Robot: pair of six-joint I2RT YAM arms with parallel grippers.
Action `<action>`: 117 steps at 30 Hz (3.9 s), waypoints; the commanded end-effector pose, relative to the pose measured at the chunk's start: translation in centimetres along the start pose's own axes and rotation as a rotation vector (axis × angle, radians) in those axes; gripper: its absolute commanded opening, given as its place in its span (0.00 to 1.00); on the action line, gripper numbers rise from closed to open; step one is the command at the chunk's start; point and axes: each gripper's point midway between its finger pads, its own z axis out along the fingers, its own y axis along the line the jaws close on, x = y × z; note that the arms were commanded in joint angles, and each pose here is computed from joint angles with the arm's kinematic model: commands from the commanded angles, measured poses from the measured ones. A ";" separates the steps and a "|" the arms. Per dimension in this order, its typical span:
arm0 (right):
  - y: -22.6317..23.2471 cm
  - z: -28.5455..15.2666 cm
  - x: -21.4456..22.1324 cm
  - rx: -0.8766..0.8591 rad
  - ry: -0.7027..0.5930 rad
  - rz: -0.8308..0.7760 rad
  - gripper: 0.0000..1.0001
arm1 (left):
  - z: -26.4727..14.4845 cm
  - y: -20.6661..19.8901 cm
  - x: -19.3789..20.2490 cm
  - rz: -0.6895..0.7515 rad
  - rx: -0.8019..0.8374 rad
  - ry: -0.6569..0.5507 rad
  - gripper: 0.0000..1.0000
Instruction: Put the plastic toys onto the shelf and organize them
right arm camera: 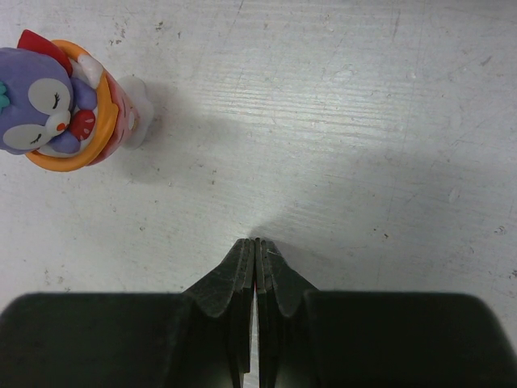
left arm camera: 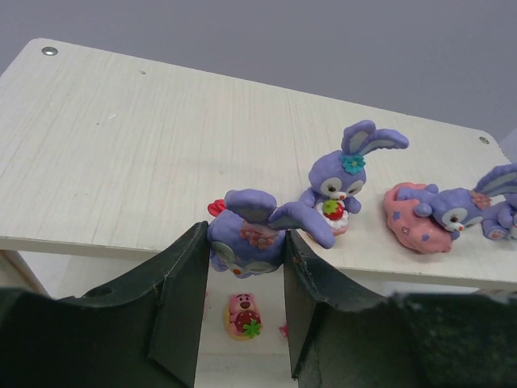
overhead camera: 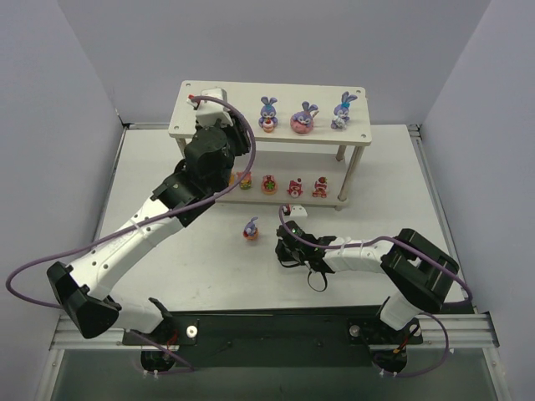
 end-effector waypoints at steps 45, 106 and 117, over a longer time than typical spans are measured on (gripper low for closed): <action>-0.1 0.8 0.4 0.018 0.027 0.012 0.02 | 5.5 3.1 -0.3 -0.023 -0.168 0.177 0.03; -0.2 0.9 0.3 0.027 0.029 0.007 0.02 | 4.0 2.9 -2.3 -0.014 -0.089 0.137 0.70; -0.4 0.7 -0.3 0.029 0.023 0.024 0.04 | -1.3 5.1 -2.0 0.013 -0.060 0.136 0.95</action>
